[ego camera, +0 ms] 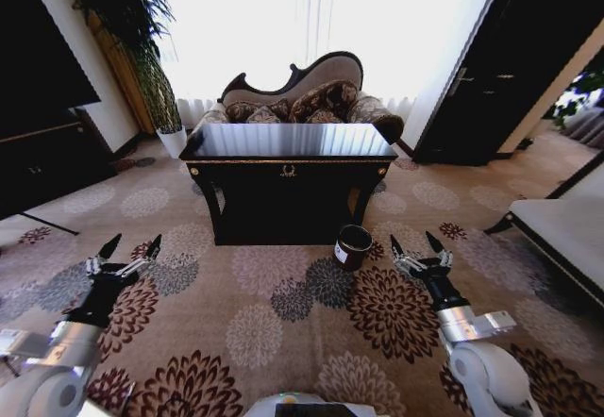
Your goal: Move to the front of the table and place the trash on the table into the trash bin.
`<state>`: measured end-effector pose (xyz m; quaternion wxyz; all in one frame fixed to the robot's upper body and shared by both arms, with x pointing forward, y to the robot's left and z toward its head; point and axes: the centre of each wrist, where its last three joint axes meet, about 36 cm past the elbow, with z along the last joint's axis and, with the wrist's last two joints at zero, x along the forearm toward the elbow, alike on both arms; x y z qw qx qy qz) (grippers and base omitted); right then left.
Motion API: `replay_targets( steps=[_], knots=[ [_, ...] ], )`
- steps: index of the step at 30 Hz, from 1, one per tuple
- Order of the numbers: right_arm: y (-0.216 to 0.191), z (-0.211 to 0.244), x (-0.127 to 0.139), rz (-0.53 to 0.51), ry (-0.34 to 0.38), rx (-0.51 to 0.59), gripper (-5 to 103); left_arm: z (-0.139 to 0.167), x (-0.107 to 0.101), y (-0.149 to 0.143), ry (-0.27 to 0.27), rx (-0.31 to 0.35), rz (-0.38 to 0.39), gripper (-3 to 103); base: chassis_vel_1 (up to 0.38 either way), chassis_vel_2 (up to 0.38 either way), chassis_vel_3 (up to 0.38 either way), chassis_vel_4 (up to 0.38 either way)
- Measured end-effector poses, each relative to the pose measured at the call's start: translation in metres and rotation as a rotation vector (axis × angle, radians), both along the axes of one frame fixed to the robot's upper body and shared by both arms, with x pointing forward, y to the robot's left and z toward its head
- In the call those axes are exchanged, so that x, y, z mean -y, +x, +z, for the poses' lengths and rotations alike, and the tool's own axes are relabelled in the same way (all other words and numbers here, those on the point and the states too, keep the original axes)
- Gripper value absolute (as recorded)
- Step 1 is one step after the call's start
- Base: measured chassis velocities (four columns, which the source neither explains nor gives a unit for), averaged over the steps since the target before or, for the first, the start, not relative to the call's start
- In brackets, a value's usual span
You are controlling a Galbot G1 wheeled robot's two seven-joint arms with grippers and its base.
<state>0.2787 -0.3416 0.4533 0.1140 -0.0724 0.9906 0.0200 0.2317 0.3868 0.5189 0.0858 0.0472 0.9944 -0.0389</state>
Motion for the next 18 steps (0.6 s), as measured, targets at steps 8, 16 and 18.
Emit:
replay_targets(
  steps=[8,16,18],
  knots=[
    [0.0000,0.0001,0.0002,0.002,-0.002,0.000,100,0.0005,-0.0002,0.0003,0.002,0.000,-0.002,100,0.026,-0.028,-0.027,0.027],
    [0.0000,-0.0013,-0.0001,0.003,-0.001,-0.003,100,-0.0004,-0.0005,0.0010,0.002,-0.002,-0.004,100,0.078,-0.061,-0.064,0.072],
    [0.0003,-0.0014,0.0001,0.005,-0.002,-0.003,100,-0.0008,-0.0007,0.0014,0.001,-0.002,-0.004,100,0.000,0.000,0.000,0.000]
  ],
)
